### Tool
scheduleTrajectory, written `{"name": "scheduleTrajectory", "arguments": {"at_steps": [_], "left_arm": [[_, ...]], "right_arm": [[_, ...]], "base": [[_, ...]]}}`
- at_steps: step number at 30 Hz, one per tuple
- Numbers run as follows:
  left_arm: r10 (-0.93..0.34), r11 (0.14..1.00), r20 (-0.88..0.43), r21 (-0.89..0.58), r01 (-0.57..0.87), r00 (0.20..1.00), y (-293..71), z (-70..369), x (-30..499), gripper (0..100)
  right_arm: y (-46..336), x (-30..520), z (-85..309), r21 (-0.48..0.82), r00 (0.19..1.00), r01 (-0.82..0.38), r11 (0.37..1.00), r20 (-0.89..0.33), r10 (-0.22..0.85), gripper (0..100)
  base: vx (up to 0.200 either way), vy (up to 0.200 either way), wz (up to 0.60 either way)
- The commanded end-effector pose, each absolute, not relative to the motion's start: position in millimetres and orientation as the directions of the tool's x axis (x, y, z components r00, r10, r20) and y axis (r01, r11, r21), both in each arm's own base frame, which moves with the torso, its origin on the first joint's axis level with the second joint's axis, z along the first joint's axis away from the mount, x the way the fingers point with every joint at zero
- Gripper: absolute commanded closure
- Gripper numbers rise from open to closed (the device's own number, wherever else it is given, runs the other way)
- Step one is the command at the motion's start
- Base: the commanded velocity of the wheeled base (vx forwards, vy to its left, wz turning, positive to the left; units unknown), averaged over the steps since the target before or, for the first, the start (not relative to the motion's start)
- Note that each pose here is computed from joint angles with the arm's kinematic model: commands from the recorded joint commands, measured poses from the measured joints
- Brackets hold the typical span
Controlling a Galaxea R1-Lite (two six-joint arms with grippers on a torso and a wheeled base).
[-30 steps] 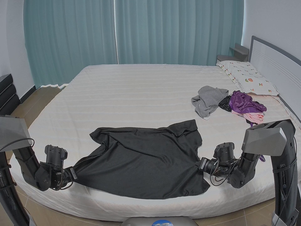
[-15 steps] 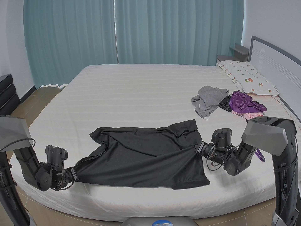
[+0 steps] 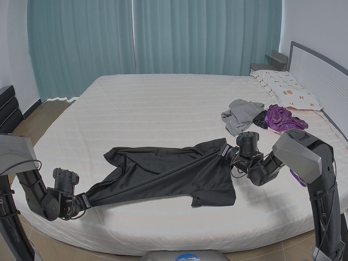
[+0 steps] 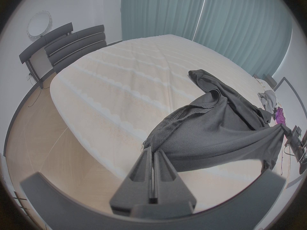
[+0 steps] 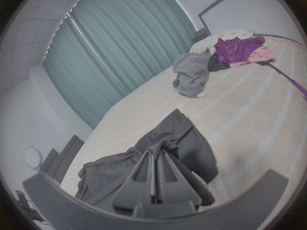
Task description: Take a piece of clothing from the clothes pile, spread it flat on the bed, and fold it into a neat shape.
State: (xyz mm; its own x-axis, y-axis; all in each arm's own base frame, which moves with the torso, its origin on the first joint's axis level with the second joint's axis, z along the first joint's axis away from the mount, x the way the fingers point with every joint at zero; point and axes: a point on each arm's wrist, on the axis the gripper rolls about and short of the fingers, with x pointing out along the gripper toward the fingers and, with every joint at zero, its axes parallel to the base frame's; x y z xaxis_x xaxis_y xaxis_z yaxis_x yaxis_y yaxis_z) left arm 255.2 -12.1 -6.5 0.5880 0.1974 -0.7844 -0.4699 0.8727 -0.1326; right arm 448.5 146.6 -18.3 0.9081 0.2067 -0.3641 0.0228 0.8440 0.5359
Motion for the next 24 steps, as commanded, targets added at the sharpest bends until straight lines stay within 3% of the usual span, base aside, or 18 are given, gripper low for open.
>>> {"name": "scheduleTrajectory", "arguments": {"at_steps": [1,7,8,14,24], "left_arm": [[0.197,0.873,-0.786,-0.132,-0.47,0.587,-12,-7,255,100],[0.198,0.874,-0.793,-0.123,-0.47,0.576,-12,-11,256,100],[0.198,0.874,-0.796,-0.121,-0.471,0.572,-12,-12,256,100],[0.198,0.874,-0.797,-0.12,-0.471,0.571,-12,-12,255,100],[0.195,0.877,-0.797,-0.12,-0.466,0.572,-14,-12,254,100]], "right_arm": [[151,465,-41,0.503,0.919,0.035,0.864,-0.356,0.17,100],[154,476,-46,0.486,0.935,0.037,0.873,-0.325,0.142,100],[153,476,-48,0.485,0.933,0.037,0.874,-0.33,0.144,0],[139,461,-32,0.484,0.925,0.07,0.872,-0.36,0.125,0],[104,403,1,0.541,0.883,0.081,0.837,-0.429,0.192,0]], "base": [[0.0,0.0,0.0],[0.0,0.0,0.0],[0.0,0.0,0.0],[0.0,0.0,0.0],[0.0,0.0,0.0]]}}
